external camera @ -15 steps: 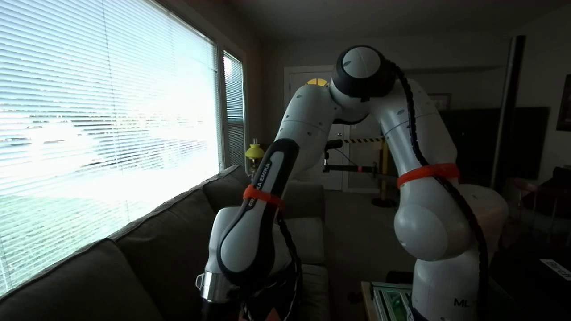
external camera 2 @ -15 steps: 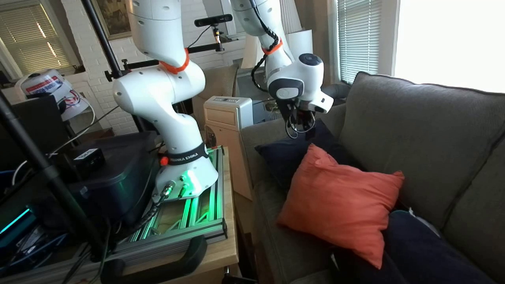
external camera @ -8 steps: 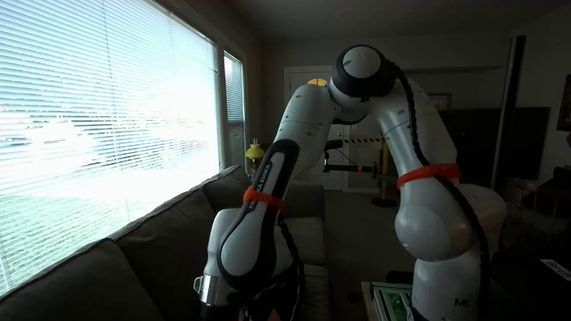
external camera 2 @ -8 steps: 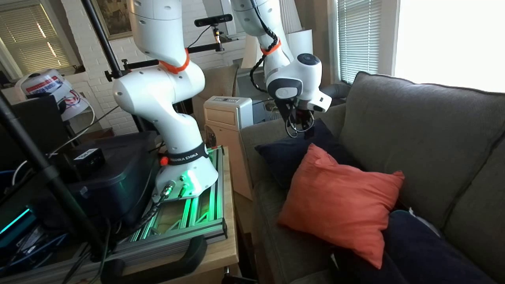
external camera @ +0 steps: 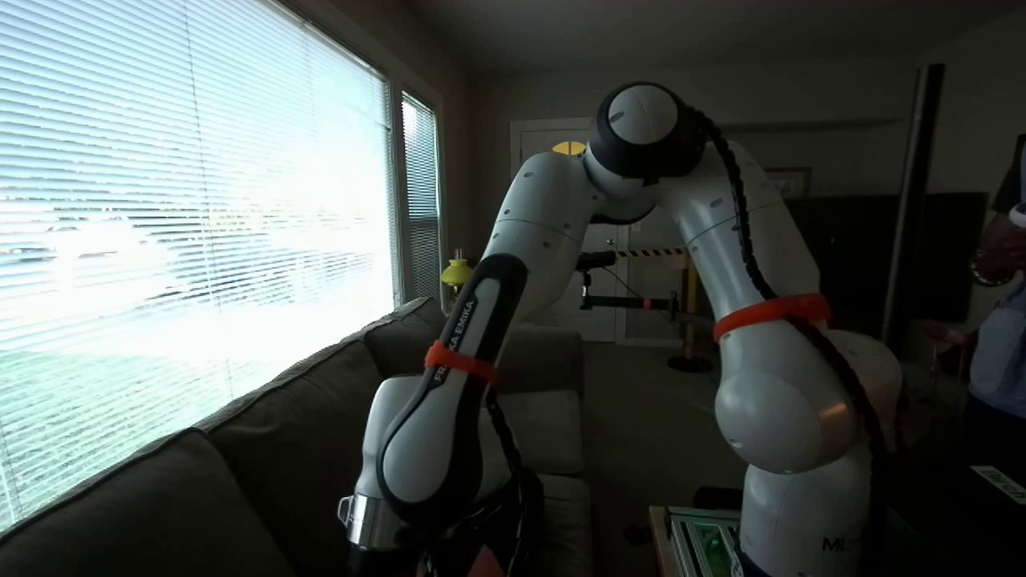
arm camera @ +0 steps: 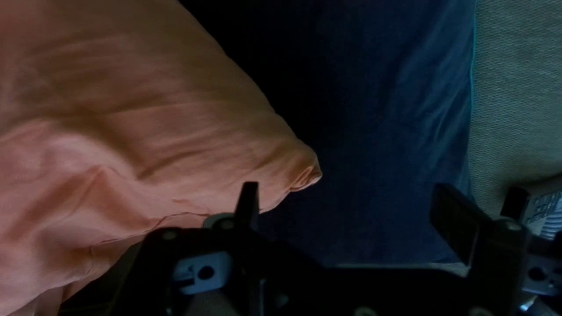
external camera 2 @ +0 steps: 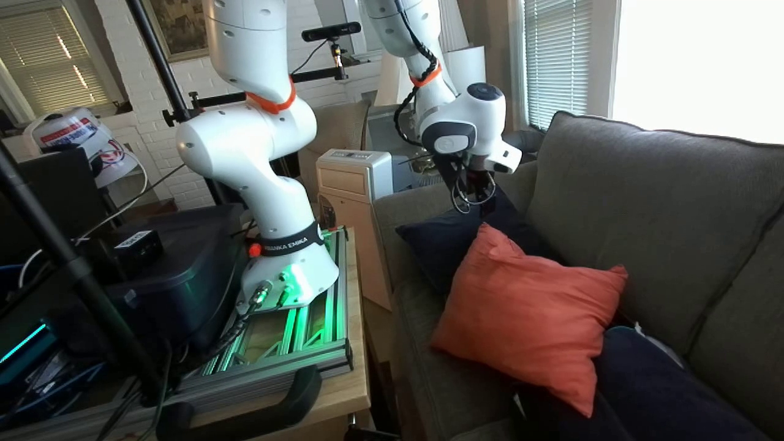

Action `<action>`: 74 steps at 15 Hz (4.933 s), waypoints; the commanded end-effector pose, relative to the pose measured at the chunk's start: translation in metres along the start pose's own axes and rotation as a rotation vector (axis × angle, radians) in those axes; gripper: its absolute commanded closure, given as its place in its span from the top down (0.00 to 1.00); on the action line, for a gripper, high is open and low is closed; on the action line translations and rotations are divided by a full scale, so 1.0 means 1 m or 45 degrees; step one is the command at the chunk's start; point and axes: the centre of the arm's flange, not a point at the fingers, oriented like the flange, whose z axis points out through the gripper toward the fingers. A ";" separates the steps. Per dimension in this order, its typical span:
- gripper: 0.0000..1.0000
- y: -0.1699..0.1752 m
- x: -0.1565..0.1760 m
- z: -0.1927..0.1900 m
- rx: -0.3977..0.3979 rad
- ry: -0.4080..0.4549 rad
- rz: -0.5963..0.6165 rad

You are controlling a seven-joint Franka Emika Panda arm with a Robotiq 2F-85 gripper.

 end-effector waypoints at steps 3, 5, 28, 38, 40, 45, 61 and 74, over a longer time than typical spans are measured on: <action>1.00 -0.005 0.026 0.028 0.029 -0.019 -0.210; 1.00 -0.012 0.026 0.038 0.043 -0.037 -0.300; 1.00 -0.127 0.026 0.093 -0.116 -0.124 -0.716; 1.00 -0.169 0.019 0.116 -0.374 -0.071 -0.609; 1.00 -0.180 0.015 0.120 -0.400 -0.072 -0.576; 1.00 -0.189 -0.004 0.136 -0.504 -0.117 -0.537; 0.53 -0.183 -0.063 0.203 -0.582 -0.089 -0.570; 0.02 -0.152 -0.001 0.161 -0.443 -0.098 0.048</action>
